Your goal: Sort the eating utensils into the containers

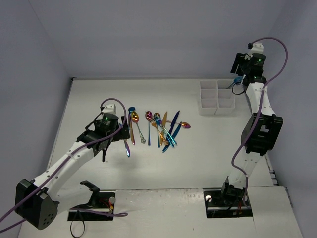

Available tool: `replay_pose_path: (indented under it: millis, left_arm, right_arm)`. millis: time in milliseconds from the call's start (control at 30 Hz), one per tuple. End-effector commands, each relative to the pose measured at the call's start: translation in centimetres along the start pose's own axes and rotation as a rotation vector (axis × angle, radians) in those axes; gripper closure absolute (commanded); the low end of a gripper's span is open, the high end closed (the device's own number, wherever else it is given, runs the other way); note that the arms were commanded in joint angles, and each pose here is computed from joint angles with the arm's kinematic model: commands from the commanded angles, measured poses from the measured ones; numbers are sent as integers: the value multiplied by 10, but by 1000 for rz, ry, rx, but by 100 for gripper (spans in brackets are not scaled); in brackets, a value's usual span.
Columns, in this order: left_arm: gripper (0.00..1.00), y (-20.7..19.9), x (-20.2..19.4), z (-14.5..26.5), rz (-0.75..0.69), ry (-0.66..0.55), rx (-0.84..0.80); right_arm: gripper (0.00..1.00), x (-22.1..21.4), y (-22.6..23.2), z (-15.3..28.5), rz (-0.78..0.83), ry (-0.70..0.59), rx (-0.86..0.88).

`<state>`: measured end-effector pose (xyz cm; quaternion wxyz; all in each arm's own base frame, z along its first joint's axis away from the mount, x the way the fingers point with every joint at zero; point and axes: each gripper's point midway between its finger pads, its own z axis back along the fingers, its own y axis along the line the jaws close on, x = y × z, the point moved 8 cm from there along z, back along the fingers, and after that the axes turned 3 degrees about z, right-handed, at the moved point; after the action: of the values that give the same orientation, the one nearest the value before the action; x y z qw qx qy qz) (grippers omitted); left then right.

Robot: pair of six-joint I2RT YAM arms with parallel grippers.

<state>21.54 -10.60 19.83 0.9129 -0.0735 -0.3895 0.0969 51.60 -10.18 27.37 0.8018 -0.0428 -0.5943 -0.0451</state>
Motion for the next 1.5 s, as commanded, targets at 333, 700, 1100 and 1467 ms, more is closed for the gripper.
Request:
replay_pose_path:
  millis: [333,700,1100,1467]
  left_arm:
    - [9,-55,19,-18,107,18,-73]
    - [16,-135,10,-65,209,73,-22]
    - [48,-176,-7,-120,202,161,20]
    - [61,-180,-20,-145,173,190,55]
  right_arm:
    - [14,71,42,145,-72,-253,37]
    - [17,-11,100,214,-218,-122,154]
    - [18,-66,102,262,-222,-8,202]
    - [18,-87,106,277,-187,49,232]
